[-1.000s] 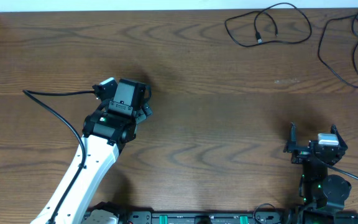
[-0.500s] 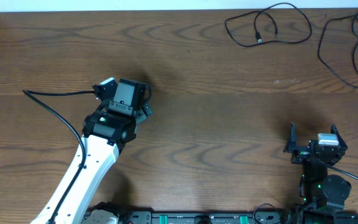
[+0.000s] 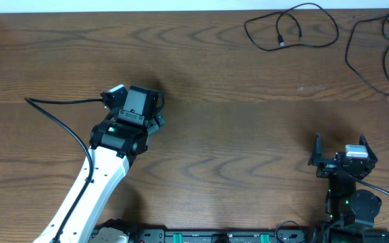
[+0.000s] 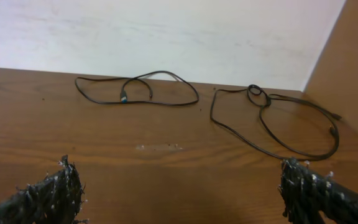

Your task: Untangle cables

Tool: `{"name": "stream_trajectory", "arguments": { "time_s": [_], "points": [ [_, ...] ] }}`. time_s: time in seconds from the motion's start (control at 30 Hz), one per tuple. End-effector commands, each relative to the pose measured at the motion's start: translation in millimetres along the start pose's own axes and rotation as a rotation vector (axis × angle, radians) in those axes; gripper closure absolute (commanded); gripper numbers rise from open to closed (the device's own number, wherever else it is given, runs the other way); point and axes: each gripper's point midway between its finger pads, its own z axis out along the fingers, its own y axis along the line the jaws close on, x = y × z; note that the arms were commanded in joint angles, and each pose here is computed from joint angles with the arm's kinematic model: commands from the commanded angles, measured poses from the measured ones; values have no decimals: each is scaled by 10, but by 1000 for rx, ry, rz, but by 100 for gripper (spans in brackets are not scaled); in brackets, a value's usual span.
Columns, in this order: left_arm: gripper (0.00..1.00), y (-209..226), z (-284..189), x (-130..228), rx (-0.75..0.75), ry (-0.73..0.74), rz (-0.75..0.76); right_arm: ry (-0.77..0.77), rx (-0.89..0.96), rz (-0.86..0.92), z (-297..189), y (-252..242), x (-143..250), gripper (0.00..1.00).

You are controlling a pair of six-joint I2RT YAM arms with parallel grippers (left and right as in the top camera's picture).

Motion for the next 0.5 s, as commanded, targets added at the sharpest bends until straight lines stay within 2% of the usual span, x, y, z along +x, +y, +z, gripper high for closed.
{"name": "stream_trajectory", "arguments": {
  "time_s": [0.0, 0.2, 0.47],
  "points": [
    [2, 29, -9, -9, -7, -4, -12, -2, 1, 11, -3, -5, 3, 1],
    [2, -240, -29, -169, 114, -53, -74, -2, 1, 11, -3, -5, 3, 1],
    [2, -457, -238, -550, 237, -194, -105, -2, 1, 11, -3, -5, 3, 1]
  ]
}}
